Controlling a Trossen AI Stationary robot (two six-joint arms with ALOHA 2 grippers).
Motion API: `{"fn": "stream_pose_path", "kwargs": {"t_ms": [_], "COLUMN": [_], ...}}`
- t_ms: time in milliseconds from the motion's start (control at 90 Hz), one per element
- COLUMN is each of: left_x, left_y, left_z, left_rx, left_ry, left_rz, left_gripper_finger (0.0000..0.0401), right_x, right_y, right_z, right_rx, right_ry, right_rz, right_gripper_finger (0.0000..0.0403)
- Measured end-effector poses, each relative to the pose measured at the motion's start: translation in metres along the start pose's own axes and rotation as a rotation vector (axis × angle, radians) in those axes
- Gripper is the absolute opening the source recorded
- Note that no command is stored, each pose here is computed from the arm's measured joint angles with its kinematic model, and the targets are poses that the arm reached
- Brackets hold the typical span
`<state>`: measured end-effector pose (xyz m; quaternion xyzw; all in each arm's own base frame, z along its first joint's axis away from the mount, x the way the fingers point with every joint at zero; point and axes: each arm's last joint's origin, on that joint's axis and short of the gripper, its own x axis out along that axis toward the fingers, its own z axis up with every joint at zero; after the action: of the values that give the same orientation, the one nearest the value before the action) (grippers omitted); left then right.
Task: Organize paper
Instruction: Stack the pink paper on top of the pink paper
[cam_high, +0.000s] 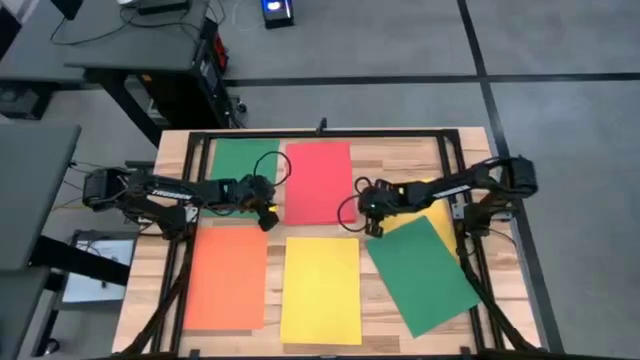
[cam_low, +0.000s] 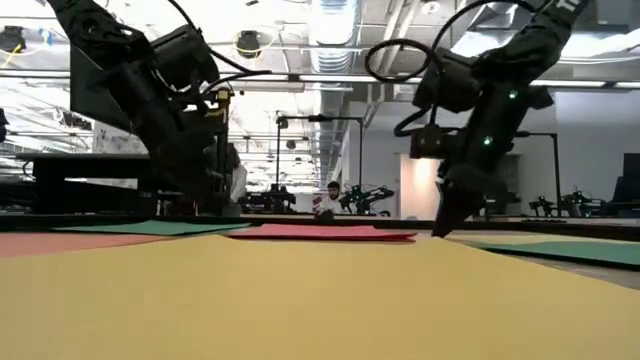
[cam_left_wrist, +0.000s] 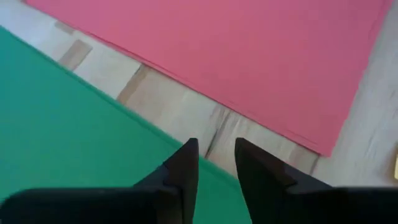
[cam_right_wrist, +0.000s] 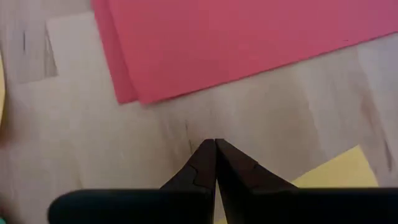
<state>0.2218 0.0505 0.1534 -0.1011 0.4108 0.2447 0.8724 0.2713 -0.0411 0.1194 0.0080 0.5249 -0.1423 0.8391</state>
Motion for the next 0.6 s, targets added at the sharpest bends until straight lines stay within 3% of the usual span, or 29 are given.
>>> {"fn": "stream_pose_path", "kwargs": {"t_ms": [289,600], "left_x": [0.025,0.055], "left_y": [-0.005,-0.013], "left_z": [0.008,0.032], "left_rx": [0.045,0.097], "left_ry": [0.109,0.288], "left_rz": [-0.015,0.004], "left_gripper_finger": [0.0012,0.0001], "right_x": [0.004,0.004], "right_y": [-0.001,0.002], "right_z": [0.018,0.018], "right_rx": [-0.021,-0.022], "right_ry": [0.002,0.009], "right_rz": [0.012,0.026], "right_gripper_finger": [0.0,0.0]}}
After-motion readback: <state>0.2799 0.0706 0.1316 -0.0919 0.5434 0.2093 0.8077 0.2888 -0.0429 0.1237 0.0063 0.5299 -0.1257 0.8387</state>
